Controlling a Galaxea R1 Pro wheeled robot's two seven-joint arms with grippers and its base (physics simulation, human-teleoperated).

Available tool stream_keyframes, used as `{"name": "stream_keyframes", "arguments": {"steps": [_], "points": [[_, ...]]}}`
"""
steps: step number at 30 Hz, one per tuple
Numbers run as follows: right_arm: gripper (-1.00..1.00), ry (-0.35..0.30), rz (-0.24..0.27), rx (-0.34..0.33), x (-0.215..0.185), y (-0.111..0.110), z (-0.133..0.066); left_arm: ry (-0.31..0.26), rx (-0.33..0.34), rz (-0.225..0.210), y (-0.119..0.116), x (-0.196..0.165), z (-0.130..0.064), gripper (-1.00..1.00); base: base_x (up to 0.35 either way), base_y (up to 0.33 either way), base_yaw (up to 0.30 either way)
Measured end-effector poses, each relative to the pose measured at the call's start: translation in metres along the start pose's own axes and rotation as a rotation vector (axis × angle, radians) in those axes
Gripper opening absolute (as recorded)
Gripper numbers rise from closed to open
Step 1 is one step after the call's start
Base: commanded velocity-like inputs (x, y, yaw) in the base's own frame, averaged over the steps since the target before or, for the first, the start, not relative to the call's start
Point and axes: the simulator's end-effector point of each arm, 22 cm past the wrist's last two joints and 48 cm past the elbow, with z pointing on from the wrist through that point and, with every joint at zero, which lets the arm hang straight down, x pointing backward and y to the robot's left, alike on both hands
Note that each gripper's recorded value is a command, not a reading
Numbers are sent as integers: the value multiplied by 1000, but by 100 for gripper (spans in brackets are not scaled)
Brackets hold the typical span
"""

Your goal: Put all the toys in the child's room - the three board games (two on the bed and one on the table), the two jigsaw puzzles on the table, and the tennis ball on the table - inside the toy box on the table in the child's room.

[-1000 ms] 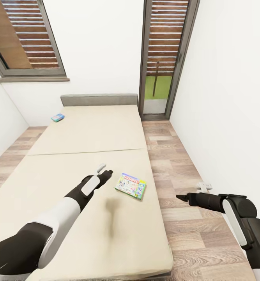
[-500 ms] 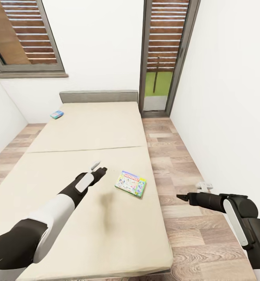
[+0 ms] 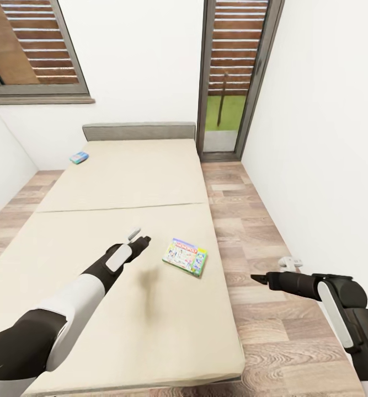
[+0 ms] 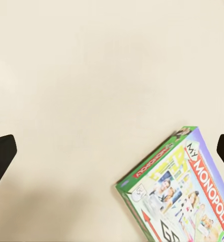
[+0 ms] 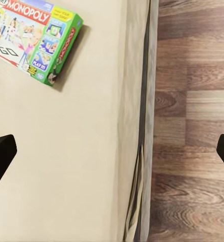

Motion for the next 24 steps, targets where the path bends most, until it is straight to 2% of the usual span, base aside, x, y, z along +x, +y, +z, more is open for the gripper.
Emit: {"name": "stream_keyframes", "arguments": {"steps": [8, 24], "points": [[100, 4, 6, -13, 4, -2, -1, 12, -11, 4, 7, 8, 6, 100, 0, 0, 0], [100, 12, 19, -36, 8, -5, -1, 57, -66, -6, 36, 30, 19, 100, 0, 0, 0]]}}
